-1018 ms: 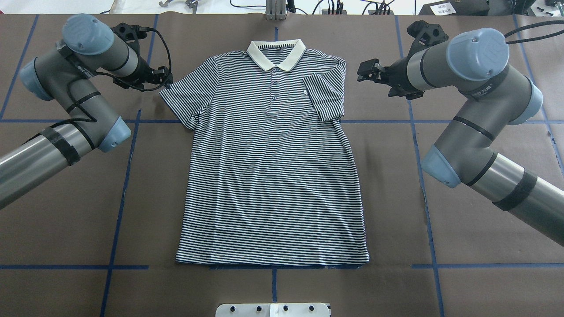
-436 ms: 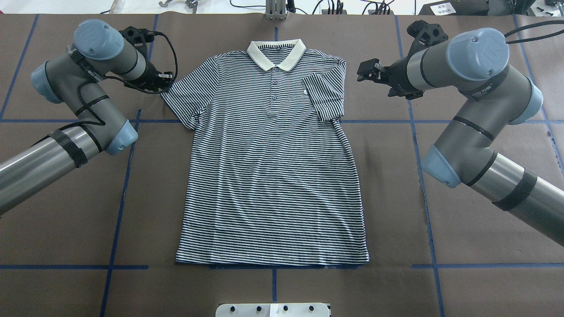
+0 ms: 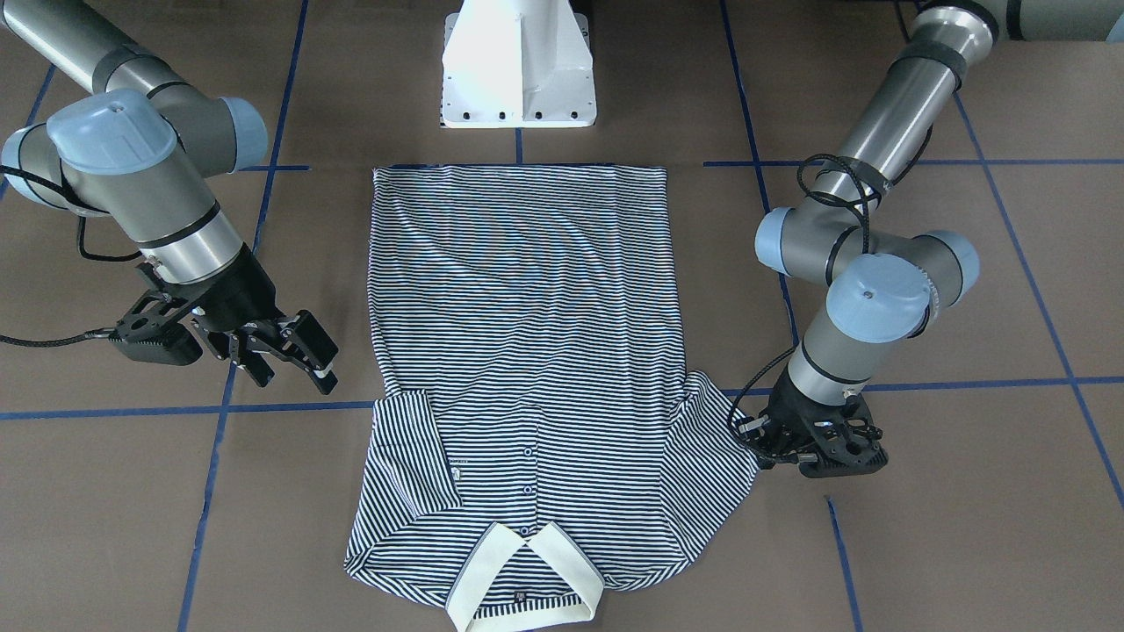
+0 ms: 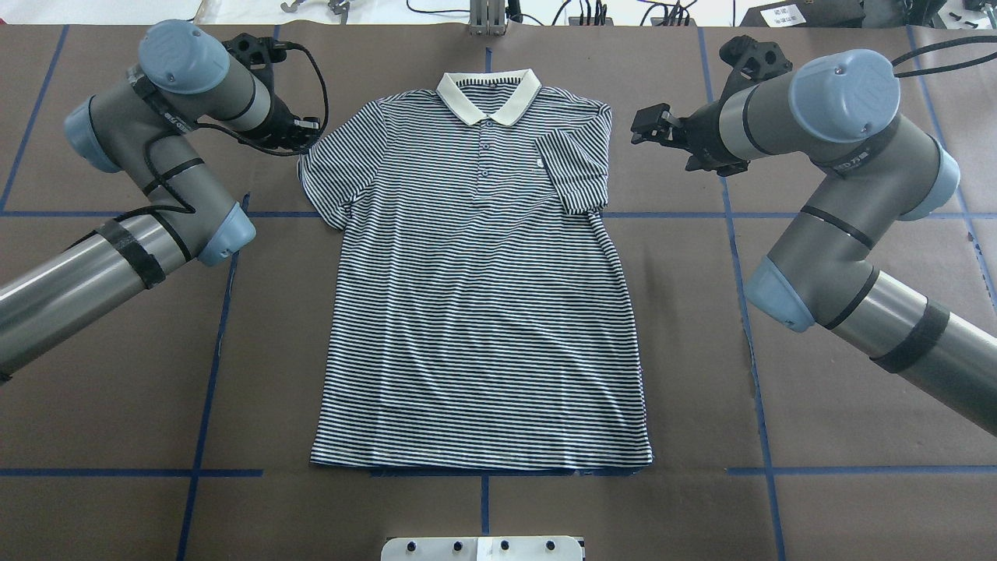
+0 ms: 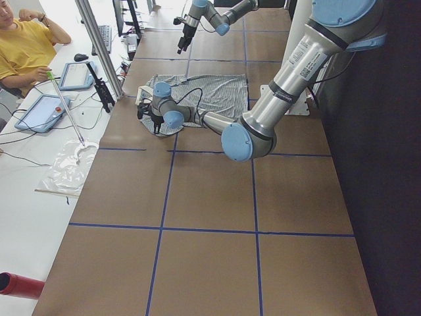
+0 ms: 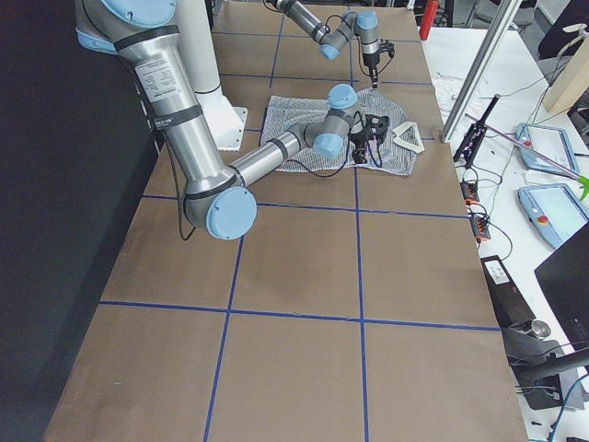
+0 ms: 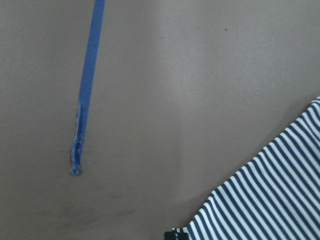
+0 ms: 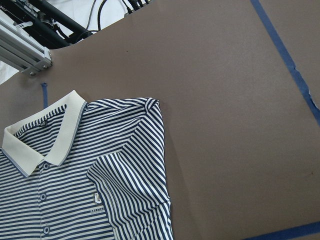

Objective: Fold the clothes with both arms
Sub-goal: 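Move the left gripper to the shirt shoulder near the collar, then move both grippers down to the bottom hem corners of the shirt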

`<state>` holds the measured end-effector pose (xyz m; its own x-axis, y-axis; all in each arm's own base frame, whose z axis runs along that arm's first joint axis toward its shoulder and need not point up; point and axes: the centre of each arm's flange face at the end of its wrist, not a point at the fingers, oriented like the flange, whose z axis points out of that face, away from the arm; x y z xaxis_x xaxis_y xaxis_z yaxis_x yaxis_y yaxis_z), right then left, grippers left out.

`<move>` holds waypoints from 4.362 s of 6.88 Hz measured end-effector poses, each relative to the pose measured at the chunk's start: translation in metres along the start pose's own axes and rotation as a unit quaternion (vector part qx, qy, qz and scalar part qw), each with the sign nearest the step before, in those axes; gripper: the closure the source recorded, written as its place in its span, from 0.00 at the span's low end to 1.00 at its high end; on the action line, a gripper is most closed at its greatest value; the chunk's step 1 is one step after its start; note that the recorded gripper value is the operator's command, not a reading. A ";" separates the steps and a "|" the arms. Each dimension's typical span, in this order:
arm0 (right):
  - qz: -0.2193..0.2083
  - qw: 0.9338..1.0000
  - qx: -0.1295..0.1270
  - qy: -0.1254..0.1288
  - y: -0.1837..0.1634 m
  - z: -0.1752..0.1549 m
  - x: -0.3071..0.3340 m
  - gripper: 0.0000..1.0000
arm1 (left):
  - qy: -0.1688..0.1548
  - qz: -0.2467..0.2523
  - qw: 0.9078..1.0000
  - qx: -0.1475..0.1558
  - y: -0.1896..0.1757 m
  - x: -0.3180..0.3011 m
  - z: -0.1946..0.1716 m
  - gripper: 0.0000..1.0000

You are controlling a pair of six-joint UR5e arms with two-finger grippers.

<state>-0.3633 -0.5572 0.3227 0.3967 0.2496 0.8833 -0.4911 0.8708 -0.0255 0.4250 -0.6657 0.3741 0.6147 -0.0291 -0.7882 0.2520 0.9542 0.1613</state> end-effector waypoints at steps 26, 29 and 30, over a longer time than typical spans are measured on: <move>0.124 0.978 -0.016 0.168 0.398 -0.027 0.055 1.00 | 0.128 -0.047 0.990 0.032 0.097 0.127 -0.043 0.17; 0.132 0.979 -0.021 0.154 0.393 -0.041 0.046 1.00 | 0.127 -0.048 0.990 0.030 0.100 0.123 -0.043 0.17; 0.134 0.979 -0.023 0.149 0.391 -0.046 0.043 1.00 | 0.131 -0.049 0.990 0.029 0.104 0.126 -0.045 0.17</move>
<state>-0.5025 -0.1867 0.3296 0.4712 0.5781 0.6662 -0.5756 0.7738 -0.2644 0.4948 -0.5569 0.2643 0.3731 -0.0350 -0.9271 0.3471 0.9320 0.1045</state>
